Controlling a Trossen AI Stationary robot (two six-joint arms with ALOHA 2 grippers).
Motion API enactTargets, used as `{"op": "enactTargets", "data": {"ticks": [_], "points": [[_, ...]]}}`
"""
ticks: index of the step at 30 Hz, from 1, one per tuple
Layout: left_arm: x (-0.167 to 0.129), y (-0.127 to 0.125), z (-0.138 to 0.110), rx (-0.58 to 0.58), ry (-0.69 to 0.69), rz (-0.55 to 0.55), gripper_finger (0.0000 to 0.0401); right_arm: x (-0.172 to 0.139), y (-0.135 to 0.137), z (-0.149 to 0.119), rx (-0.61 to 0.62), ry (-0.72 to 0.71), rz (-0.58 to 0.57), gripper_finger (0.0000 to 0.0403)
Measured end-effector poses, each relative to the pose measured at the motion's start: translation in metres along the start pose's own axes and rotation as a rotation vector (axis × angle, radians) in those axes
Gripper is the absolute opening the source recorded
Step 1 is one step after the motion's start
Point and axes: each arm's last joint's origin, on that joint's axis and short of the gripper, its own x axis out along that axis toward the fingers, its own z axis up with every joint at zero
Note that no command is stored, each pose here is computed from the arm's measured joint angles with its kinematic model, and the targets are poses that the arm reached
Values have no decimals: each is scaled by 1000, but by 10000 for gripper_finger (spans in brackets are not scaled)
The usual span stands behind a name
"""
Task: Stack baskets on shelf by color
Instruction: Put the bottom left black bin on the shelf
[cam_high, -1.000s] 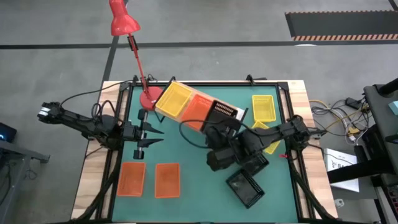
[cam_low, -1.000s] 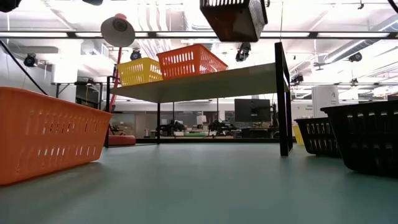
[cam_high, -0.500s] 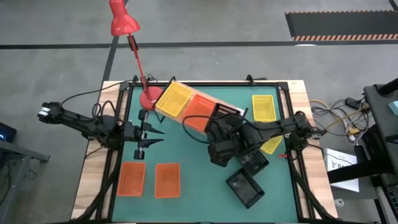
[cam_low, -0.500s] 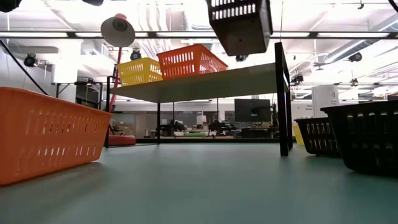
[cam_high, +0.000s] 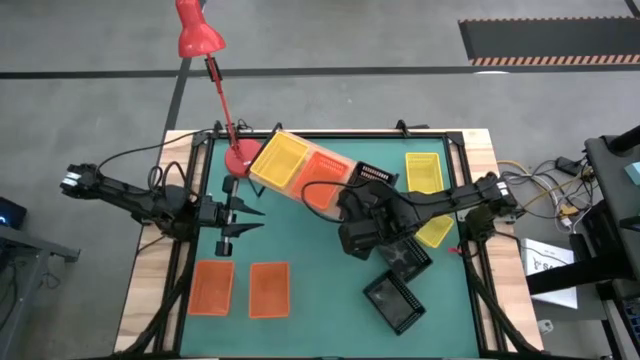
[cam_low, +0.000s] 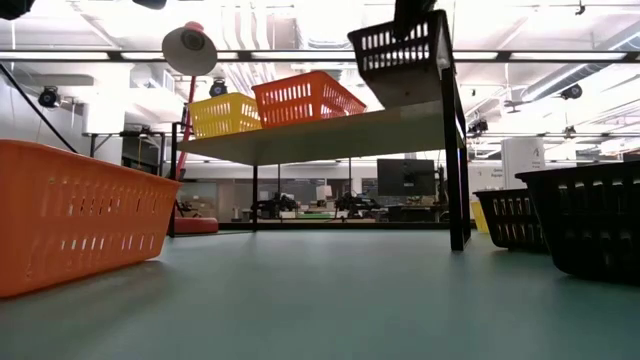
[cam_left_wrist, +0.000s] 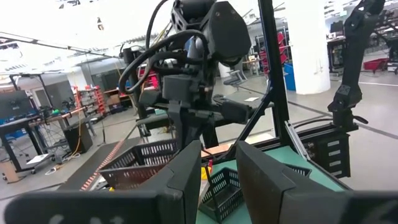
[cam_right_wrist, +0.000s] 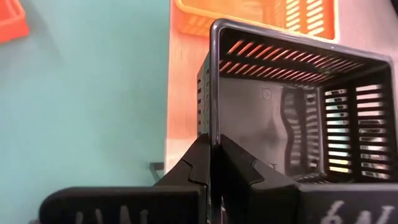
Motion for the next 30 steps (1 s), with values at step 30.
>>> {"op": "enactTargets", "data": {"ticks": [30], "points": [[0, 0, 0, 0, 0, 0, 86, 43, 2, -2, -32, 1, 15, 13]]}}
